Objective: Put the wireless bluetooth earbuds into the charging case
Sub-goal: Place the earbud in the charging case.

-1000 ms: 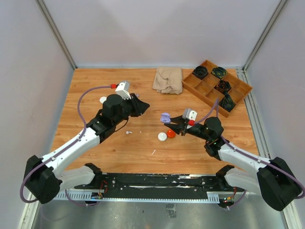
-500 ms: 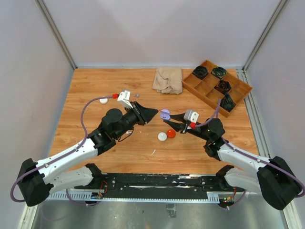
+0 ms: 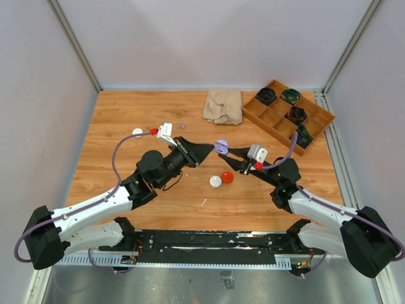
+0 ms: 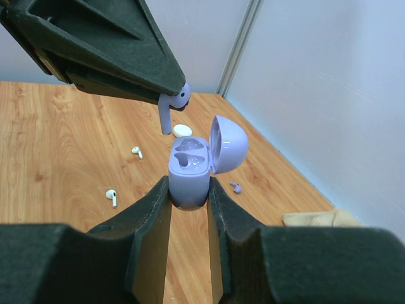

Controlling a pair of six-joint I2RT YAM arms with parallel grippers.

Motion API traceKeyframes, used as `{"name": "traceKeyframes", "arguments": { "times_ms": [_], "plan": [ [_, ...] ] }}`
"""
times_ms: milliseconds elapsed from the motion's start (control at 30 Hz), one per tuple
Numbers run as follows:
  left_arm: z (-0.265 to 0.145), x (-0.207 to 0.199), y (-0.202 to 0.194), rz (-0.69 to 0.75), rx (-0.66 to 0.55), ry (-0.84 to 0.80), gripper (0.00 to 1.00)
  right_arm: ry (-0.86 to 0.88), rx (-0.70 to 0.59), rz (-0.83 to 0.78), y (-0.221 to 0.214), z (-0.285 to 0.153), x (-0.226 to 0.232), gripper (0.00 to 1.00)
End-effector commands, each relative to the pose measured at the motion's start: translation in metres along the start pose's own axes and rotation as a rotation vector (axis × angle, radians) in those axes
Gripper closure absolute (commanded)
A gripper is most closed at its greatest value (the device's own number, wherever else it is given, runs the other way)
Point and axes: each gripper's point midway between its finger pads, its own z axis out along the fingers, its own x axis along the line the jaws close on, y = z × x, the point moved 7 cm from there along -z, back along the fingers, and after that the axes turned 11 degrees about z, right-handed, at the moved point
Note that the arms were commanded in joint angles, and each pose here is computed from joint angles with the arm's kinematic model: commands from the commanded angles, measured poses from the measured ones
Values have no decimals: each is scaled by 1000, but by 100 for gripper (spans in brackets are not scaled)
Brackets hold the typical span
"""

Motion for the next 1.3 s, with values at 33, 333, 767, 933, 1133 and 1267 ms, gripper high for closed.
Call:
{"name": "traceKeyframes", "arguments": {
  "times_ms": [33,333,767,933,1133,1267],
  "plan": [
    [6,-16,12,-29,-62,-45,86,10,-48,-14,4,2,7,99],
    [15,-20,8,-36,-63,-60,86,18,-55,-15,4,1,8,99],
    [19,-19,1,-45,-43,-60,86,15,-65,-23,6,-1,9,99],
    [18,-20,-5,-58,-25,-65,85,12,-68,-28,7,-1,9,99],
    [20,-18,-10,-49,-12,-52,84,5,-76,-34,8,-3,9,99],
    [18,-11,-13,-40,-21,-25,83,-4,-79,-42,8,-5,8,99]
  ]
}}
